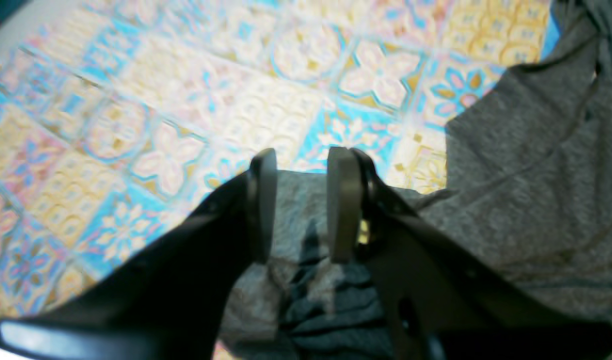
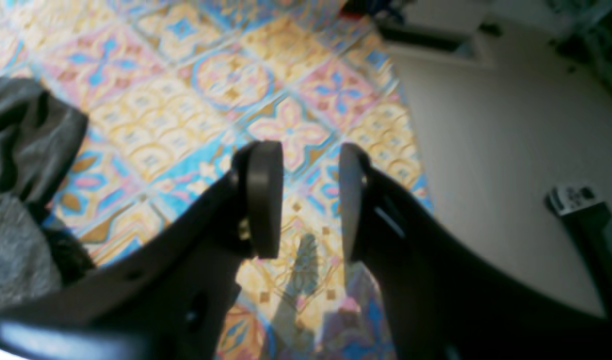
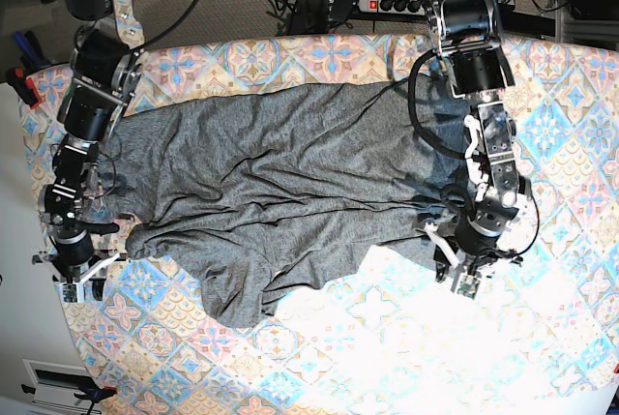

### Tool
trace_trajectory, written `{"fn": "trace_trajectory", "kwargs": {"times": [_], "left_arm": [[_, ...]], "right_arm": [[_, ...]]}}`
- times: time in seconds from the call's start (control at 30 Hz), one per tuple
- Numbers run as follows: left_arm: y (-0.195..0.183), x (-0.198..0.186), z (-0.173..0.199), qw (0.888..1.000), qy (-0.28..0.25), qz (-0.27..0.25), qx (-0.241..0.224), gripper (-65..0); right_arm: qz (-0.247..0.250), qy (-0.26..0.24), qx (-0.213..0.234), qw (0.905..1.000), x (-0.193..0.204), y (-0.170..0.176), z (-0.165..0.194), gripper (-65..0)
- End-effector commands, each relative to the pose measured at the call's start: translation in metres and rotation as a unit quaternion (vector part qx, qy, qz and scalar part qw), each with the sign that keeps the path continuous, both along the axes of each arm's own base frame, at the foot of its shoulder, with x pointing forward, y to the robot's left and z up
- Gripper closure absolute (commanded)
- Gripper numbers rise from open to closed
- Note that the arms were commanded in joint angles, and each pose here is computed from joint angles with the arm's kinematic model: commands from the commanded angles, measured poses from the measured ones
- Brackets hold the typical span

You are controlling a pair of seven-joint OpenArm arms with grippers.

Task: Layout the t-shirt on the table in an organized manner, then fold the t-shirt properly
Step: 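Drag the held shirt edge with both grippers toward the robot base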

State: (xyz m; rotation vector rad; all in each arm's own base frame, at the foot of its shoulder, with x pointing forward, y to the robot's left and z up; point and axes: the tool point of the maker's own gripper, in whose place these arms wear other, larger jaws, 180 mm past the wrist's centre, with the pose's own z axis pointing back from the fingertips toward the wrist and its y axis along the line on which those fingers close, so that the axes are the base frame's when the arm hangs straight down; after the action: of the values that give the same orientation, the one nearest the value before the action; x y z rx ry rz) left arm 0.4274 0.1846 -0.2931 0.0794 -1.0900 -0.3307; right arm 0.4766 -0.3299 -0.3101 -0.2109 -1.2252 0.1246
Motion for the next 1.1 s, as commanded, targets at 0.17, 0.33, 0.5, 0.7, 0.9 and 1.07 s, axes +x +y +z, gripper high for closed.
{"fn": "trace_trajectory", "kwargs": {"times": [0.17,0.33,0.5,0.7,0.9,1.07], "left_arm": [[-0.002,-0.003,0.020,0.999,-0.035,-0.003,-0.001,-17.6],[-0.003,-0.013,0.021,0.999,-0.039,-0.004,0.004,-17.6],[-0.004,-0.026,0.016,0.999,-0.034,-0.005,0.008,-17.6],[-0.008,-0.046,-0.009,1.000,-0.003,-0.006,0.002,-17.6],[-0.011,-0.062,-0.019,1.000,0.008,0.002,-0.009,-17.6],[-0.015,-0.072,-0.016,1.000,0.005,-0.002,-0.006,-17.3]], "right_arm": [[0.006,-0.049,-0.031,0.9983,-0.006,-0.003,0.033,-18.2],[0.019,-0.073,-0.047,0.9961,-0.018,0.016,0.044,-18.2],[0.031,-0.081,-0.048,0.9951,-0.031,0.036,0.041,-18.2],[0.034,-0.059,-0.042,0.9968,-0.048,0.044,0.018,-18.2],[0.019,-0.032,-0.032,0.9988,-0.076,0.039,-0.009,-18.2],[0.009,-0.064,-0.030,0.9975,-0.080,0.045,0.011,-18.2]]}}
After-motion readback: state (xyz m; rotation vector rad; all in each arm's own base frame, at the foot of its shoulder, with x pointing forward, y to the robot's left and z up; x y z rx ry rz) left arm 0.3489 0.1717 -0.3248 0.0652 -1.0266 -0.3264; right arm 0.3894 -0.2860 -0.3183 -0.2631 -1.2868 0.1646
